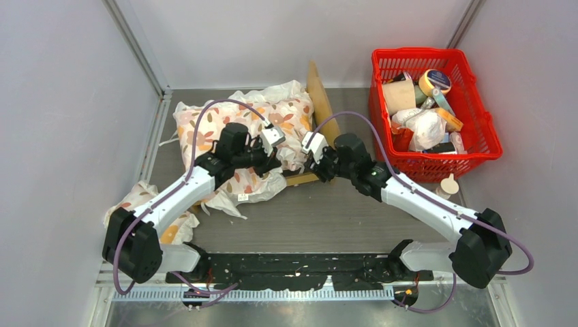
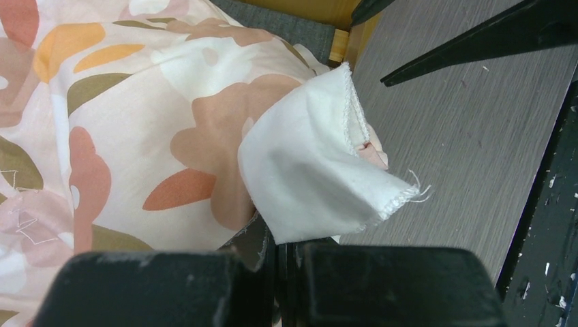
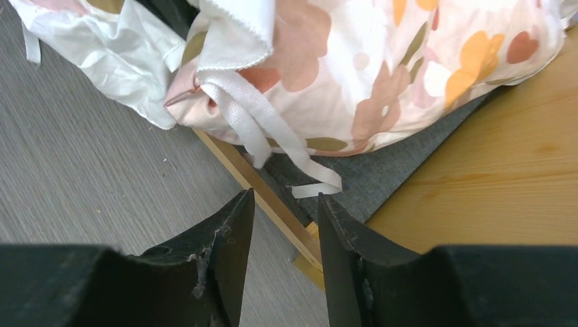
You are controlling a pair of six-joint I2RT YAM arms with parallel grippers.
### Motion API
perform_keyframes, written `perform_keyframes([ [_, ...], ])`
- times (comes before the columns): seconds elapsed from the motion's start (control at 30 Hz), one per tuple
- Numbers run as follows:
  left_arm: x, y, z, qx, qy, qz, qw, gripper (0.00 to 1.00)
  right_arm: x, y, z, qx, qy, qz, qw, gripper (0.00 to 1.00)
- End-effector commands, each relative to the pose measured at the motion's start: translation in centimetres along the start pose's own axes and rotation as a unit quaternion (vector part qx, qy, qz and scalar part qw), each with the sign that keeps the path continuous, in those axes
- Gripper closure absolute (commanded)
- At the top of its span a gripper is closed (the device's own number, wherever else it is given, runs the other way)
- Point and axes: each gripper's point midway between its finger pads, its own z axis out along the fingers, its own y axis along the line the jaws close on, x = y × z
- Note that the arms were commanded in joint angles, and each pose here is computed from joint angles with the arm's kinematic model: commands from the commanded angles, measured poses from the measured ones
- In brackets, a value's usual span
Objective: Set up the pet bed
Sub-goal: Cross the ropes on the bed frame.
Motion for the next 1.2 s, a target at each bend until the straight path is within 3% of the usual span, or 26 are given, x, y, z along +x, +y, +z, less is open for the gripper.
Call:
perform_keyframes([
  [0.0,-0.9,0.6,-0.9,-0.015,-0.003,0.011,1.0,1.0,-1.9,-1.1,-0.7,0.031,-0.033,0.008,0.999,0.55],
  [0.3,0.1,0.2,-0.8,-0.012,0.01,0.015,1.0,1.0,-3.1,-1.6,-1.0,0.036,-0.038,0.008,0.999,0.58],
  [0.43,-0.1,0.1,-0.9,-0.008,0.007,0.019,1.0,1.0,-2.5,-2.6,-1.1,0.056,-0.03,-0.065,0.996,0.6],
  [0.63,-0.2,0.1,-0.8,-0.006,0.007,0.017,1.0,1.0,-1.8,-2.5,0.1,0.036,-0.028,-0.175,0.983,0.56],
  [1.17,-0.5,-1.0,0.0,0.026,-0.016,-0.008,1.0,1.0,0.6,-1.0,4.4,0.016,-0.047,-0.191,0.98,0.53],
])
